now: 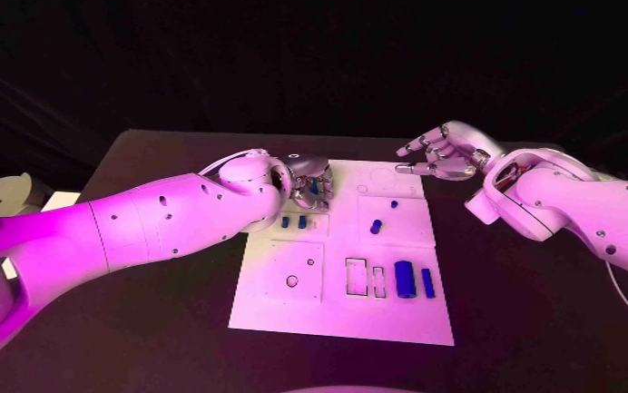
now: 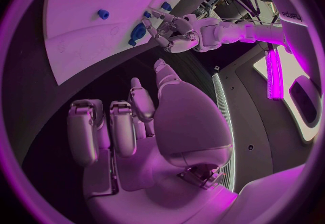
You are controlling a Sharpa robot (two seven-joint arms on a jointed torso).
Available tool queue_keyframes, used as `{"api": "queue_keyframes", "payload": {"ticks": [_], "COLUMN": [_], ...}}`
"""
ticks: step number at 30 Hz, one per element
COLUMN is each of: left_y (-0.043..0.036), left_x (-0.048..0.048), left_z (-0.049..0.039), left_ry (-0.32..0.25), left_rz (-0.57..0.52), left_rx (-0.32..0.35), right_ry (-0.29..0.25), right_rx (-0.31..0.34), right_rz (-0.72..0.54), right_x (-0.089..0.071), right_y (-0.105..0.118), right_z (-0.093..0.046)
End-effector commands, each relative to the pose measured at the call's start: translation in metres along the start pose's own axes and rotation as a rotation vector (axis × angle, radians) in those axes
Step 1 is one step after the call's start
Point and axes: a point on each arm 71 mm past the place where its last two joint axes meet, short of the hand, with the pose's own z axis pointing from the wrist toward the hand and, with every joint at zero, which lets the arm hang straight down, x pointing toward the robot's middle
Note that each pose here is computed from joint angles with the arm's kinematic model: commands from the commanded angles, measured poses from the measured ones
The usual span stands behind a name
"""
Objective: Assemble the parts on the task board
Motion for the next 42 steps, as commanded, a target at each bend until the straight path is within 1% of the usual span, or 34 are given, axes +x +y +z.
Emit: {"api": "queue_keyframes", "payload": {"ticks": [1,10,16,25,29,33,36,39,42], "left_y": [0.0001,0.0013,0.0002,0.0014,0.0024,0.0032,0.004,0.0049,0.007], "left_x": [0.0036,0.0051,0.0109,0.0134,0.0115,0.0076,0.0047,-0.0002,-0.0063], "left_z": [0.002,0.005,0.0067,0.0071,0.0064,0.0038,0.0,-0.0048,-0.0117], "left_ry": [0.044,0.051,0.062,0.065,0.034,-0.004,-0.024,-0.045,-0.063], "left_rz": [0.034,0.038,0.02,0.013,0.007,-0.007,-0.022,-0.048,-0.082], "left_rx": [-0.02,-0.027,-0.012,-0.013,-0.012,-0.007,-0.004,-0.001,-0.003], "right_ry": [0.007,0.008,0.009,0.011,0.011,0.012,0.012,0.012,0.011], "right_rx": [-0.014,-0.016,-0.017,-0.016,-0.017,-0.016,-0.016,-0.015,-0.013], "right_rz": [-0.002,-0.001,-0.001,-0.001,-0.001,-0.001,0.0,0.0,-0.001], "right_x": [0.001,0.002,0.002,0.002,0.002,0.003,0.003,0.003,0.002], "right_y": [0.002,0.002,0.002,0.002,0.002,0.002,0.002,0.002,0.001], "right_z": [0.0,0.001,0.001,0.001,0.001,0.001,0.002,0.002,0.001]}}
